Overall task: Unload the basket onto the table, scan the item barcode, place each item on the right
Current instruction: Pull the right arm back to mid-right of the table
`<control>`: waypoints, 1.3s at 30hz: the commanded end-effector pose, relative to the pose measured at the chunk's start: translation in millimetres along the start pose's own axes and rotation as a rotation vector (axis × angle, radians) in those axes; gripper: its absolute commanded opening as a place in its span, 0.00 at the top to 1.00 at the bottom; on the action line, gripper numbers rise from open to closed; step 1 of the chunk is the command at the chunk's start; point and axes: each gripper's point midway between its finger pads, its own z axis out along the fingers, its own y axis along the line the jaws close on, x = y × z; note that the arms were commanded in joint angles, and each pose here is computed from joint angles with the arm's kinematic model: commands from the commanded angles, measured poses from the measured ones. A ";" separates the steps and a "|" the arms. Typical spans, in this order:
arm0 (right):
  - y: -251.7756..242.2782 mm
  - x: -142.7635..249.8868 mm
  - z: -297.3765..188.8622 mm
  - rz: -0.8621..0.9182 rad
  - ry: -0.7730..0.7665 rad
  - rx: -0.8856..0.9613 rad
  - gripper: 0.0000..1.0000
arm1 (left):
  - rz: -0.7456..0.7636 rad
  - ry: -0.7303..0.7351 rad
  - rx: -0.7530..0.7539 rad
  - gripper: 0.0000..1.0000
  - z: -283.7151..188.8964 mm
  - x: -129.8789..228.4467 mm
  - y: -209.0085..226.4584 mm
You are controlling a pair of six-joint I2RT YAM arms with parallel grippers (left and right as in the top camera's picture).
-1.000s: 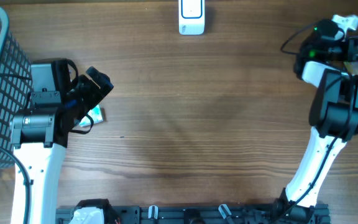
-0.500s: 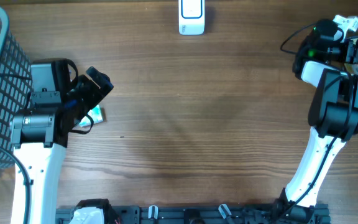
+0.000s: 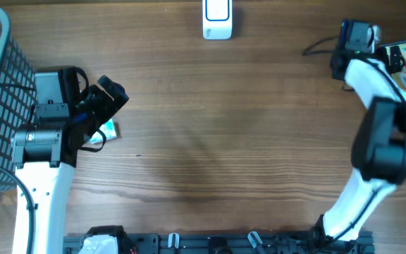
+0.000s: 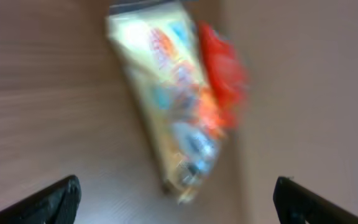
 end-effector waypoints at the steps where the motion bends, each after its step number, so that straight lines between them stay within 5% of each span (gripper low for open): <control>1: 32.9 -48.6 -77.4 0.240 -0.246 -0.576 0.00 | 0.011 -0.017 -0.002 0.00 -1.9 -5.3 -0.2; 5: 66.7 -38.3 -152.3 0.439 -0.139 -1.043 0.00 | 0.011 -0.017 -0.003 0.00 -1.7 -5.3 -0.2; 11: 117.8 13.4 -228.6 0.421 0.191 -1.516 0.00 | 0.011 -0.017 -0.003 0.00 -1.9 -5.3 -0.2; 18: 169.7 65.6 -255.3 0.312 0.384 -1.543 0.00 | 0.011 -0.017 -0.003 0.00 -1.9 -5.3 -0.2; 24: 193.2 67.2 -277.3 0.371 0.478 -1.527 0.00 | 0.012 -0.017 -0.003 0.00 -1.9 -5.3 -0.2; 39: 195.4 50.4 -232.4 0.534 0.396 -1.192 0.00 | 0.012 -0.096 -0.022 0.00 -0.9 -22.4 0.2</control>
